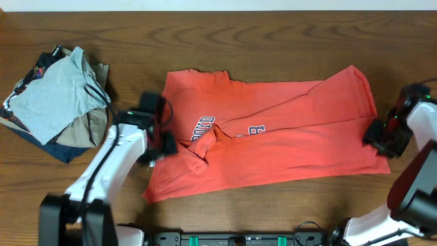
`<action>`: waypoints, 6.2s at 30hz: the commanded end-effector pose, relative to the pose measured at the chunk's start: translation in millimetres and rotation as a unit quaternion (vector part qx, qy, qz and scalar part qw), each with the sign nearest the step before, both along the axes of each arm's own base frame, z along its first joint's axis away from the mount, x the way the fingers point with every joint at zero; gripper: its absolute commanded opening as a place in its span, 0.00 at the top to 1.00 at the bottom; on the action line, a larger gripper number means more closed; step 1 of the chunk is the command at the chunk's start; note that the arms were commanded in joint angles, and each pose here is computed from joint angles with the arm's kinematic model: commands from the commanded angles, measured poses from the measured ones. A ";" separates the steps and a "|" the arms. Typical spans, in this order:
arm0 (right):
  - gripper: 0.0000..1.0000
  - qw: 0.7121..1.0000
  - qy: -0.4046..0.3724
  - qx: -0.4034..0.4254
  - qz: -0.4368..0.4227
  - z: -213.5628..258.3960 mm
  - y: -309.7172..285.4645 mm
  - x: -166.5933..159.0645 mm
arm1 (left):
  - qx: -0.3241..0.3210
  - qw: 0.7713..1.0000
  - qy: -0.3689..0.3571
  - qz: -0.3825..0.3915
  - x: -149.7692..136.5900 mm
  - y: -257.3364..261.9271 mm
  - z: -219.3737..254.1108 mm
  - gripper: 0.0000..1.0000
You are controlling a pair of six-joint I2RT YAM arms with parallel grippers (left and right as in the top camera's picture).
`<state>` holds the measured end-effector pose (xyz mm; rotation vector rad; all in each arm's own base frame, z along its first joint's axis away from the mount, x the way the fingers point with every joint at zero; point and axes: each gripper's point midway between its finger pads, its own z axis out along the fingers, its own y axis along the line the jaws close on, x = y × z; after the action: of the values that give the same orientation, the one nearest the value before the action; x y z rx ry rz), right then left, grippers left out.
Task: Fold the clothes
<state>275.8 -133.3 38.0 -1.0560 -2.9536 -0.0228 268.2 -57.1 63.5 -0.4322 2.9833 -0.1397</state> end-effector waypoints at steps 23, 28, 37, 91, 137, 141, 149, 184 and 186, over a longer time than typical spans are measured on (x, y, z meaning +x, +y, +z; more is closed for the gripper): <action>0.09 0.966 -0.197 0.064 0.157 97.7 61.1 48.8 | -0.061 0.968 -0.226 -0.089 239.8 -8.4 -8.8 0.20; 0.09 0.966 -0.195 0.063 0.157 97.5 60.9 48.4 | -0.062 0.967 -0.230 -0.089 250.6 -9.1 -32.7 0.20; 0.14 0.965 -0.201 0.060 0.158 98.4 59.8 51.1 | -0.079 0.971 -0.200 -0.103 242.4 -24.8 -62.7 0.40; 0.25 0.898 -0.352 -0.155 0.216 -34.2 14.1 247.5 | -0.129 0.986 -0.083 -0.065 155.8 -37.9 3.0 0.94; 0.99 0.965 -0.125 -0.180 0.141 56.6 -17.3 89.9 | -0.104 0.994 0.012 -0.027 79.0 -12.0 46.0 0.94; 0.99 0.974 -0.084 -0.162 0.133 51.7 -20.8 64.5 | -0.073 0.996 0.054 -0.020 58.9 -0.7 41.5 0.94; 0.99 0.981 -0.023 -0.138 0.136 44.7 -15.2 33.4 | -0.069 0.990 0.121 -0.015 26.1 1.3 41.5 0.94; 0.69 0.994 0.002 -0.025 0.103 6.9 14.9 -4.1 | -0.029 0.970 0.240 0.005 -38.4 16.4 14.1 0.71; 0.69 0.994 0.004 -0.024 0.103 -4.0 16.8 -9.1 | -0.030 0.975 0.220 0.004 -28.0 15.8 20.0 0.70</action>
<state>275.1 -124.4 41.9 -0.7305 -3.0606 0.1016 221.6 -43.9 72.7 -0.5510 3.4881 -0.1581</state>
